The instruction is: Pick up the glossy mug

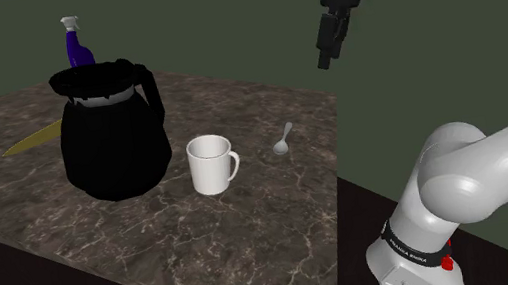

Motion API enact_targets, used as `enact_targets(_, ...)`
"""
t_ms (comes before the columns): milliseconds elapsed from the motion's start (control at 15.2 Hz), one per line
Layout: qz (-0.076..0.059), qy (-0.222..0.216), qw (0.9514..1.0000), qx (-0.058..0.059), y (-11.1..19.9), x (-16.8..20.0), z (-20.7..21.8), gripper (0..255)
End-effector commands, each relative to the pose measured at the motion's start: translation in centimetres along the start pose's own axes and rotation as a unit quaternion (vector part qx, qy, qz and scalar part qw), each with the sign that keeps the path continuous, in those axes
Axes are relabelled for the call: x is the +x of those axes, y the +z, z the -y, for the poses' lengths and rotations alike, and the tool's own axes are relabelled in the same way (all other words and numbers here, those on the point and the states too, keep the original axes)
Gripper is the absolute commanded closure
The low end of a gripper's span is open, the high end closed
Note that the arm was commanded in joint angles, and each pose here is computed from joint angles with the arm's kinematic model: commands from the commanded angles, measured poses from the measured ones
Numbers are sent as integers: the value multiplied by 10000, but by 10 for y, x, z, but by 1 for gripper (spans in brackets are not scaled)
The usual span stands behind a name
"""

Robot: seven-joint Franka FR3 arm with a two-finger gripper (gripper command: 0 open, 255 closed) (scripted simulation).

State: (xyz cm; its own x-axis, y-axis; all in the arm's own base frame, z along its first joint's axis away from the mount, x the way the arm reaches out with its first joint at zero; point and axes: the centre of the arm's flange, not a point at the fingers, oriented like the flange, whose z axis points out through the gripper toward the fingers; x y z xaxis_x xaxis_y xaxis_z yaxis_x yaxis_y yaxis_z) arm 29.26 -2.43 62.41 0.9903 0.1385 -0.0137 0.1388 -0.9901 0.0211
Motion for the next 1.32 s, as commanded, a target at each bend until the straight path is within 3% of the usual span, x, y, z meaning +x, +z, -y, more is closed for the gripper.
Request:
enact_targets(0, 0, 0, 10000, 0, 0, 0, 0, 0)
enact_targets(1254, -209, -279, 9989, 321, 104, 128, 174, 0)
